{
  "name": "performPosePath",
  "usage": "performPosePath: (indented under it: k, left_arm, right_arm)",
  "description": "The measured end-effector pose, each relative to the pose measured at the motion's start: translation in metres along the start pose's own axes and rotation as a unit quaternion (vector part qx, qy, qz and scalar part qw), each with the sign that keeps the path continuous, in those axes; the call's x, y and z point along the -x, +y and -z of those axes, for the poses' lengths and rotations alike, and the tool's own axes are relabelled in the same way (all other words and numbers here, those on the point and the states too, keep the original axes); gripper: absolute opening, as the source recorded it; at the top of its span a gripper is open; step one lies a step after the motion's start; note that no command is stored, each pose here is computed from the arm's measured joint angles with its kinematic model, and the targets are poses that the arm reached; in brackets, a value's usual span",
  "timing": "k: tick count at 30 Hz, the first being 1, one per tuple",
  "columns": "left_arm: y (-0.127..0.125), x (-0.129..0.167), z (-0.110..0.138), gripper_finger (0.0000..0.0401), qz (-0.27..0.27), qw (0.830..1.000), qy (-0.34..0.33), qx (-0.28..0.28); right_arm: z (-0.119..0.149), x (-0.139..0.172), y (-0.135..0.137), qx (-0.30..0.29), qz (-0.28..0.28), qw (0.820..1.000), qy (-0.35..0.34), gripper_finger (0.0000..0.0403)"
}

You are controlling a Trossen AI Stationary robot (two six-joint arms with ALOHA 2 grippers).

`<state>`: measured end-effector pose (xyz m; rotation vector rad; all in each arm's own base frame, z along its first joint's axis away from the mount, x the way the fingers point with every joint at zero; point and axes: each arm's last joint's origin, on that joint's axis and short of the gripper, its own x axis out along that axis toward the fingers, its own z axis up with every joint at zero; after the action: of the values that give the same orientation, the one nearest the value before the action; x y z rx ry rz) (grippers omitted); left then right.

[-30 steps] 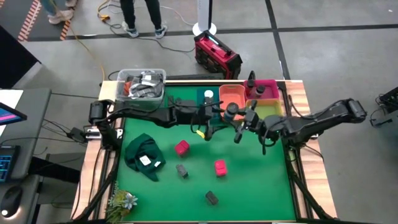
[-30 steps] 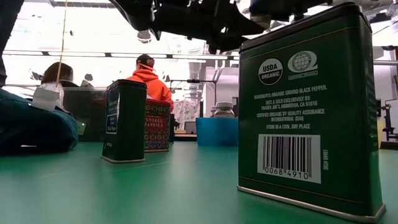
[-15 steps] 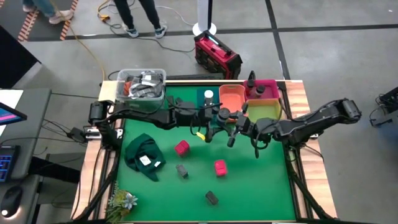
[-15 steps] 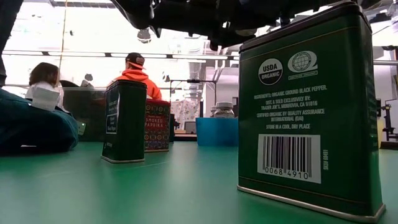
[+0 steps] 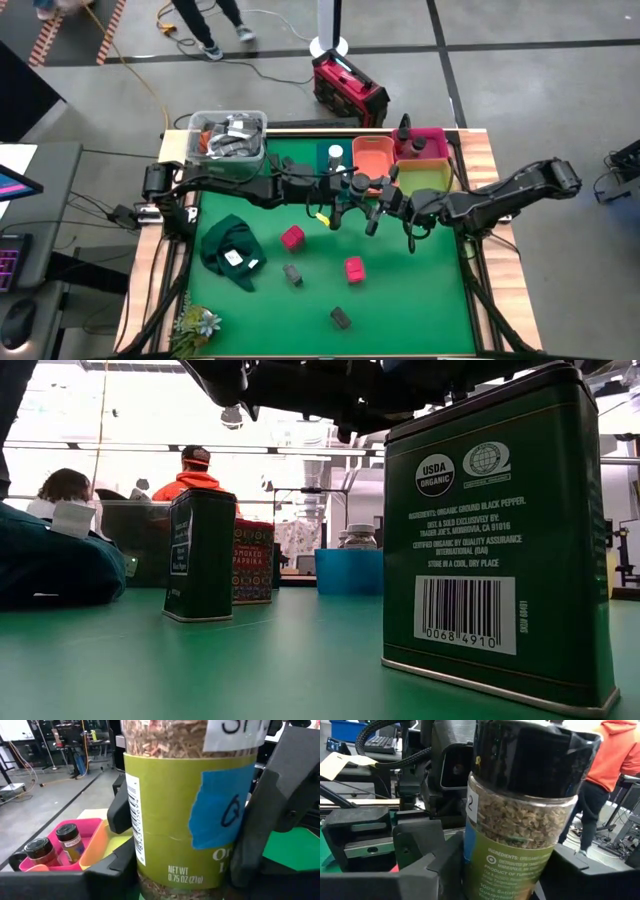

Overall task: Sort spices by type
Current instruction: Put the black seasoning bottle into the pink bin

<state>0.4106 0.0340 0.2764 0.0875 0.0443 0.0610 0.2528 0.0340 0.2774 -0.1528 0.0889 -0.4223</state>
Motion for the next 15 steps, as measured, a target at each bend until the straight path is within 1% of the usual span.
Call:
performPosePath:
  k: [7, 13, 15]
  left_arm:
    - [0.0000, -0.0002, 0.0002, 0.0202, 0.000, 1.000, 0.004, 0.008]
    - [0.0001, -0.0003, -0.0005, 0.0194, 0.000, 1.000, 0.003, 0.010]
    - [0.0001, -0.0003, -0.0005, 0.0194, 0.000, 1.000, 0.002, 0.010]
  right_arm:
    - [-0.0041, 0.0030, -0.0043, -0.005, 0.003, 1.000, -0.006, 0.0242]
    - [-0.0087, 0.0071, -0.0078, -0.011, -0.003, 1.000, -0.015, 0.0242]
    - [-0.0081, 0.0073, -0.0074, -0.010, -0.012, 1.000, -0.013, 0.0242]
